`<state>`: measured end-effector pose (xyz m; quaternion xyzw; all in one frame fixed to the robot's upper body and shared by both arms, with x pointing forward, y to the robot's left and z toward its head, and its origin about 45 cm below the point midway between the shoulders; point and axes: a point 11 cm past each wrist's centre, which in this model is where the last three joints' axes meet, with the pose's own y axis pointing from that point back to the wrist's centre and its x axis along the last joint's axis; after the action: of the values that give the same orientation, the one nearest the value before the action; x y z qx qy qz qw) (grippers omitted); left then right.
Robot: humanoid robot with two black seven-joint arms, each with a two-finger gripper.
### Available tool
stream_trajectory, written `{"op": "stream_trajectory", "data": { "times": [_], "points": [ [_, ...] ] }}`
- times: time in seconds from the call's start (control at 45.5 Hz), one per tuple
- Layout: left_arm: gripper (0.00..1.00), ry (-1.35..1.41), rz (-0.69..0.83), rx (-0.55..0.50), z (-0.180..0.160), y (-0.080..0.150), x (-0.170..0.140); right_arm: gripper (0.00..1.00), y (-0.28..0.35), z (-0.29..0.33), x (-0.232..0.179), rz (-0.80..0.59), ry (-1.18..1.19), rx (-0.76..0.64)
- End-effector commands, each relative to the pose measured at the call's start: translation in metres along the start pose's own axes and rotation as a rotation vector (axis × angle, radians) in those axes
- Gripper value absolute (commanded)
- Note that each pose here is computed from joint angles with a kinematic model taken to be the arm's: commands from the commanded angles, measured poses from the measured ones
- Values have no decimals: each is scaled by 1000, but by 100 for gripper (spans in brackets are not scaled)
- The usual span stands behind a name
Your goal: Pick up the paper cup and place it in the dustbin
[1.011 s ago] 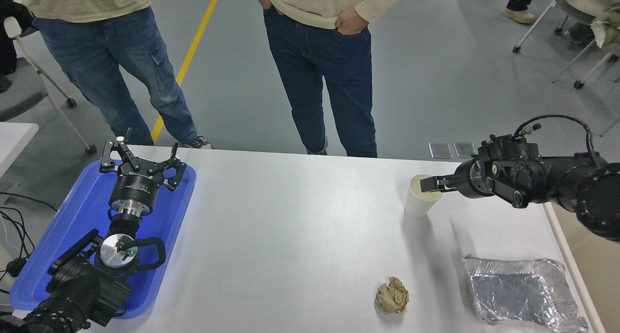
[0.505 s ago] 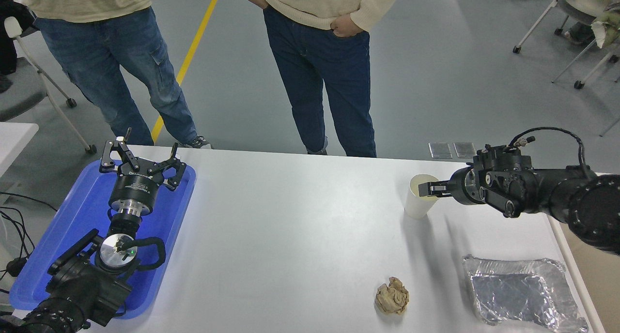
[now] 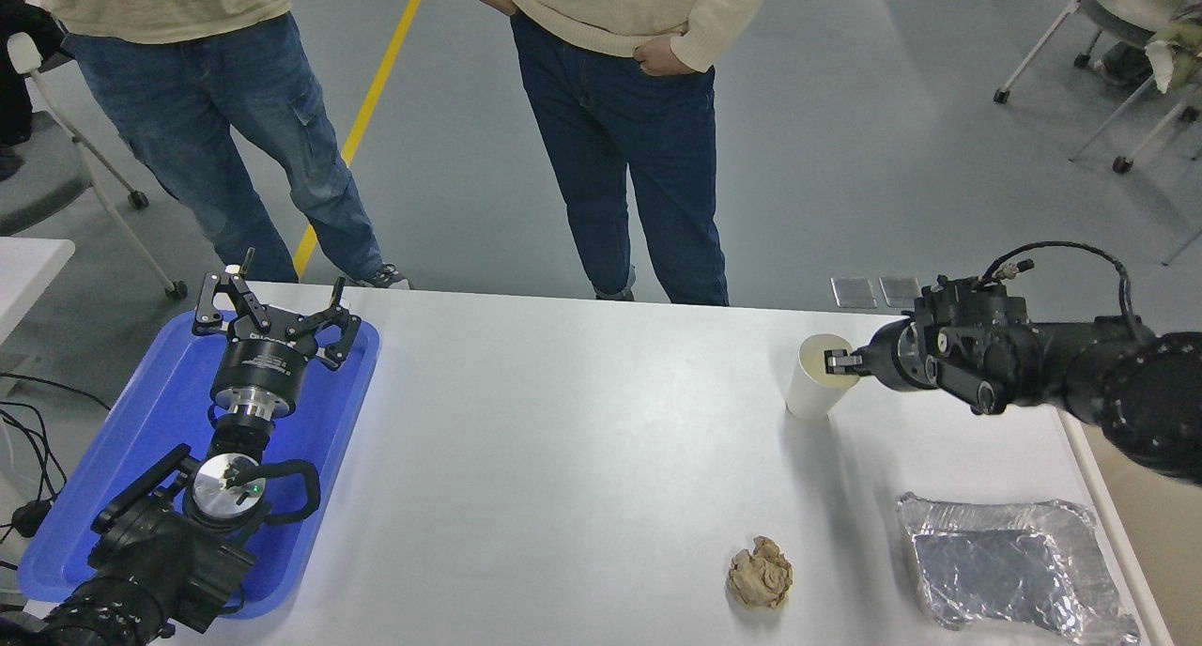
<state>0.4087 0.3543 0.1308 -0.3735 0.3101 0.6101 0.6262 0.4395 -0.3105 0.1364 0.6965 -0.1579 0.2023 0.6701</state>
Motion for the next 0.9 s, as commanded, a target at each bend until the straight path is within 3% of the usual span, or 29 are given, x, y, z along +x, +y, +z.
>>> {"op": "stream_trajectory", "data": {
  "times": [0.0,0.418,0.703,0.879],
  "points": [
    [100,0,0,0,0,0,0,0,41,8,31,-19,2,2],
    [100,-1,0,1,1,1,1,0,175,17,93,-60,63,-70],
    [100,0,-1,1,1,1,1,0,262,5,108,-82,61,-112],
    [100,1,1,-1,1,1,1,0,284,-2,113,-82,53,-115]
  ]
}}
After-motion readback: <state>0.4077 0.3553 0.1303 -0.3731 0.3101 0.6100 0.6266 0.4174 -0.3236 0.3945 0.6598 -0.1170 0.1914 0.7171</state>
